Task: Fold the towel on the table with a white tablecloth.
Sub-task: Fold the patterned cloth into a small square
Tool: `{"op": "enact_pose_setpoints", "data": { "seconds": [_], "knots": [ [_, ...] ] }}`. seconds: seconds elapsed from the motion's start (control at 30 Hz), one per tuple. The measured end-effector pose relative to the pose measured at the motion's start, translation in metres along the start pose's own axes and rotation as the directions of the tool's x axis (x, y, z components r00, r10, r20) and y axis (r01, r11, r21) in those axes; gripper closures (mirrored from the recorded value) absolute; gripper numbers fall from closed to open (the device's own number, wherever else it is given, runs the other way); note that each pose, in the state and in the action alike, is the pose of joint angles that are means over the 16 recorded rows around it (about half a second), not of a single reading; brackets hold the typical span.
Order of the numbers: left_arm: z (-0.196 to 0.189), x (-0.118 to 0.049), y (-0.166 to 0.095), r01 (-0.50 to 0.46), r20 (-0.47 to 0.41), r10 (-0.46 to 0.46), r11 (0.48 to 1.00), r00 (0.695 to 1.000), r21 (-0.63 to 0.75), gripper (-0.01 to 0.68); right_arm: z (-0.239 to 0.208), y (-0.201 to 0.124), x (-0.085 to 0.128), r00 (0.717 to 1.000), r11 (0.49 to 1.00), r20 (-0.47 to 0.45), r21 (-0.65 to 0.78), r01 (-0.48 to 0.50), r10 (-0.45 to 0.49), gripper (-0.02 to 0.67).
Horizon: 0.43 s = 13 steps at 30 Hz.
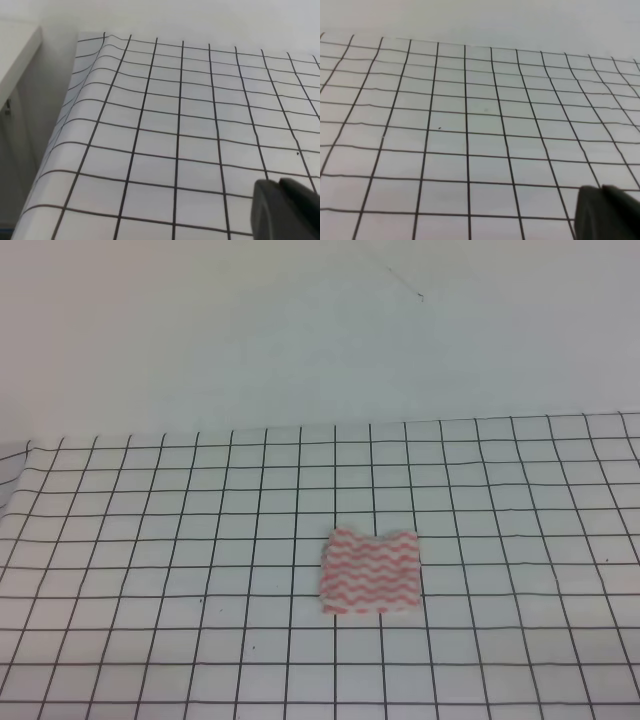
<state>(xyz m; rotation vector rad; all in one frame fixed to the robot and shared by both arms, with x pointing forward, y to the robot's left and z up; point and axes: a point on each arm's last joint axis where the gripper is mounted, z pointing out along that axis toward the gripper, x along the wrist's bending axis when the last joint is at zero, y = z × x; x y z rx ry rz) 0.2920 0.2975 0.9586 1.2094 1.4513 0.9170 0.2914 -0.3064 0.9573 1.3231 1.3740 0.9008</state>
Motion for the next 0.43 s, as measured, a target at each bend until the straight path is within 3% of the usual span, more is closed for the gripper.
{"op": "enact_pose_setpoints", "data": {
  "seconds": [0.43],
  "knots": [
    [0.0,-0.0001,-0.0003,-0.001,0.003,0.001,1.0,1.0,0.0,0.676,0.0,0.0,0.0,1.0,1.0,0.0,0.001,0.001,-0.001,0.65]
  ]
}}
